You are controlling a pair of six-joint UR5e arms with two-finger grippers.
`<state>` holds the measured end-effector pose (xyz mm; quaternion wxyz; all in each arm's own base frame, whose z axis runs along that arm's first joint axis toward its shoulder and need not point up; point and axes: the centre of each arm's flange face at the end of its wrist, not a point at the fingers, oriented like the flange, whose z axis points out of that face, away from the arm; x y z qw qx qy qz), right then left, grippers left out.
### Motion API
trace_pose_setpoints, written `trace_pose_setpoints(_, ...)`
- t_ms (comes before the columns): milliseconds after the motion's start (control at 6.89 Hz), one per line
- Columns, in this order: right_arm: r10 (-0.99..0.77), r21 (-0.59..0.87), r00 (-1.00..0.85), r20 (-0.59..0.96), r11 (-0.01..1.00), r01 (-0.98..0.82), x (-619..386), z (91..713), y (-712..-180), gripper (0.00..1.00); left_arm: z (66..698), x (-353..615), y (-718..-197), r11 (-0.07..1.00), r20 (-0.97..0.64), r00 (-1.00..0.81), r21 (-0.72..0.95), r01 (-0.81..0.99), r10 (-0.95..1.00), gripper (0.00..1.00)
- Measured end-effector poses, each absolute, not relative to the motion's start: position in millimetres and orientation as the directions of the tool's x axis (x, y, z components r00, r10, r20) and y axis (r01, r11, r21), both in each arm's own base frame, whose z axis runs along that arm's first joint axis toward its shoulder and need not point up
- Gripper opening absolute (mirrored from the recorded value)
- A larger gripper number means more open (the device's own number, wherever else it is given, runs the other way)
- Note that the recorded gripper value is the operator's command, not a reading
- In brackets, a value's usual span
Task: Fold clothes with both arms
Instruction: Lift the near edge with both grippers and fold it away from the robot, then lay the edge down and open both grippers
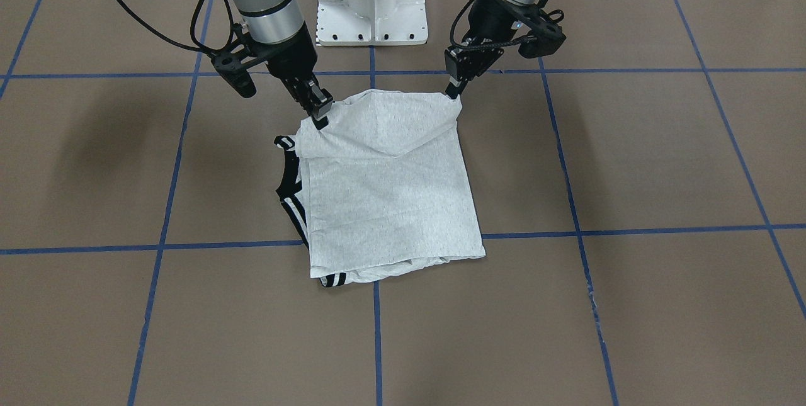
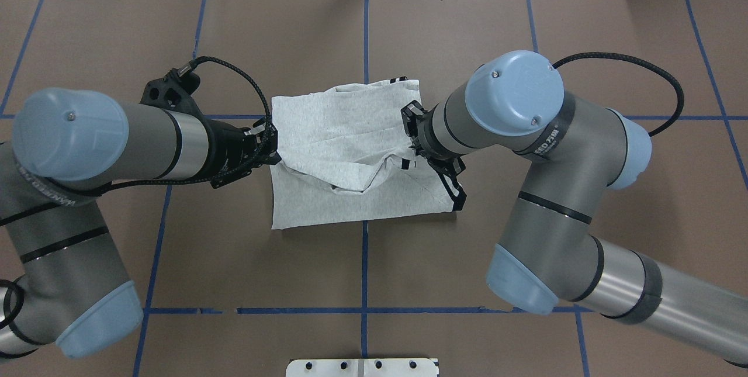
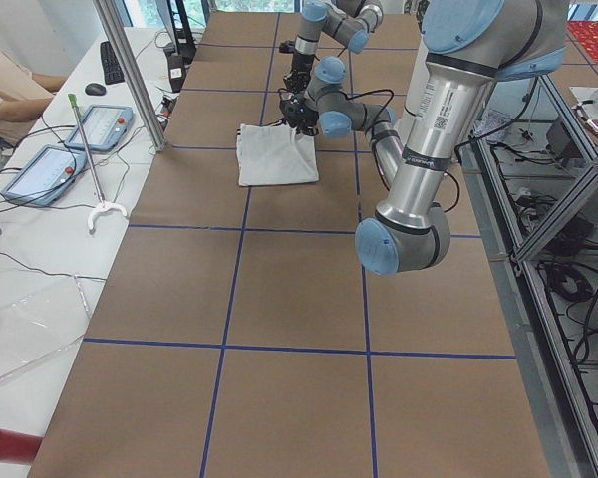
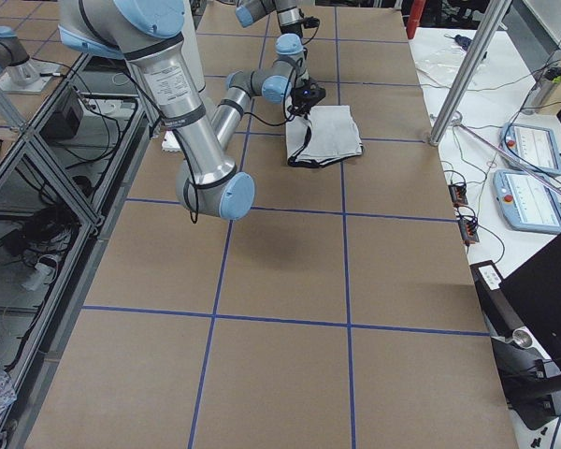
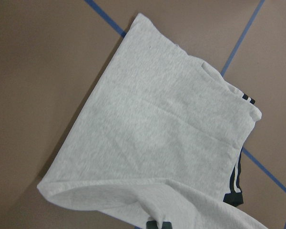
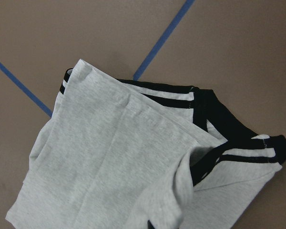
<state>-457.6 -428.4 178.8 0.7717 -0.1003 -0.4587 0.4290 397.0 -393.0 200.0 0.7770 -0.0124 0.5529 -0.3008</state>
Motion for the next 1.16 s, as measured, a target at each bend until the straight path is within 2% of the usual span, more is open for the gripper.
trace_pose_setpoints(726,0.772,-0.554,0.179,0.61,0.577,-0.6,-498,191,-516,0.0,234,429,-487,0.814,-0.854,0.268,-0.262,0.519,-0.446,0.0)
trace_pose_setpoints(1161,0.775,-0.552,0.174,0.608,0.57,-0.609,-524,189,-548,0.0,255,439,-503,0.811,-0.852,0.276,-0.254,0.526,-0.446,0.0)
